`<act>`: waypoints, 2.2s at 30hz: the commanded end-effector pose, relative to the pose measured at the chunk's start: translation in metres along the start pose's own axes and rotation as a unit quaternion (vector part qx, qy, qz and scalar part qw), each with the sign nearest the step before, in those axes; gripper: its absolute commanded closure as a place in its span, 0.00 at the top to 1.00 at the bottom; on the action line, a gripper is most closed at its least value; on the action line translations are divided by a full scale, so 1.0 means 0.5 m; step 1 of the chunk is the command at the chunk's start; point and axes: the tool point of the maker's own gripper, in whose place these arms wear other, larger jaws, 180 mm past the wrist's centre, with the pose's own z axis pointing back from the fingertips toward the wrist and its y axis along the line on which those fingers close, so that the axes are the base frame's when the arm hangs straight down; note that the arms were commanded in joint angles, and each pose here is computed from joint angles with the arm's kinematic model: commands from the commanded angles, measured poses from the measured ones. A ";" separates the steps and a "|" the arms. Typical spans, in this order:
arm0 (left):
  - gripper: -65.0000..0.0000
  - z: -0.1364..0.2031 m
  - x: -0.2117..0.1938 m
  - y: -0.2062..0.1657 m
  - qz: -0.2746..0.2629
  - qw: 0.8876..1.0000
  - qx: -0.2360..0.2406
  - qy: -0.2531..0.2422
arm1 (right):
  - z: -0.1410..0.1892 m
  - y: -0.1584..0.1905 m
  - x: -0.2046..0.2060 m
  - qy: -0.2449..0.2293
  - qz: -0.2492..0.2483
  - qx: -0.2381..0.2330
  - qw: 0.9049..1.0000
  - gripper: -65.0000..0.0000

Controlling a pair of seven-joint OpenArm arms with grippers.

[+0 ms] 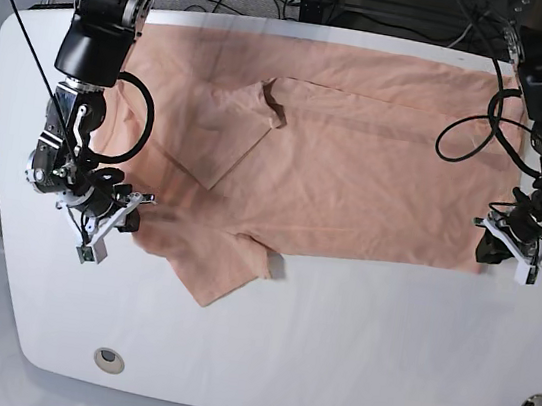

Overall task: Fold the T-shirt properly
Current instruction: 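Grasp the hem edge with both grippers, then lift the hem with both grippers and fold it toward the robot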

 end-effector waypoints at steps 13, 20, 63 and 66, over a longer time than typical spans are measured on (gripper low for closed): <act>0.14 0.068 0.053 -0.022 -0.076 0.997 0.005 -0.025 | 0.096 0.023 0.019 -0.015 0.076 -0.031 0.996 0.00; 0.53 0.050 0.046 0.029 -0.023 0.999 0.023 -0.021 | 0.092 0.029 0.022 -0.017 0.075 -0.027 0.997 0.00; 0.11 -0.089 0.003 0.025 0.103 0.994 -0.015 0.022 | 0.080 0.023 0.017 -0.009 0.064 -0.024 0.998 0.00; 0.00 -0.084 0.016 0.024 0.092 0.996 -0.015 0.012 | 0.080 0.023 0.017 -0.009 0.064 -0.024 0.998 0.00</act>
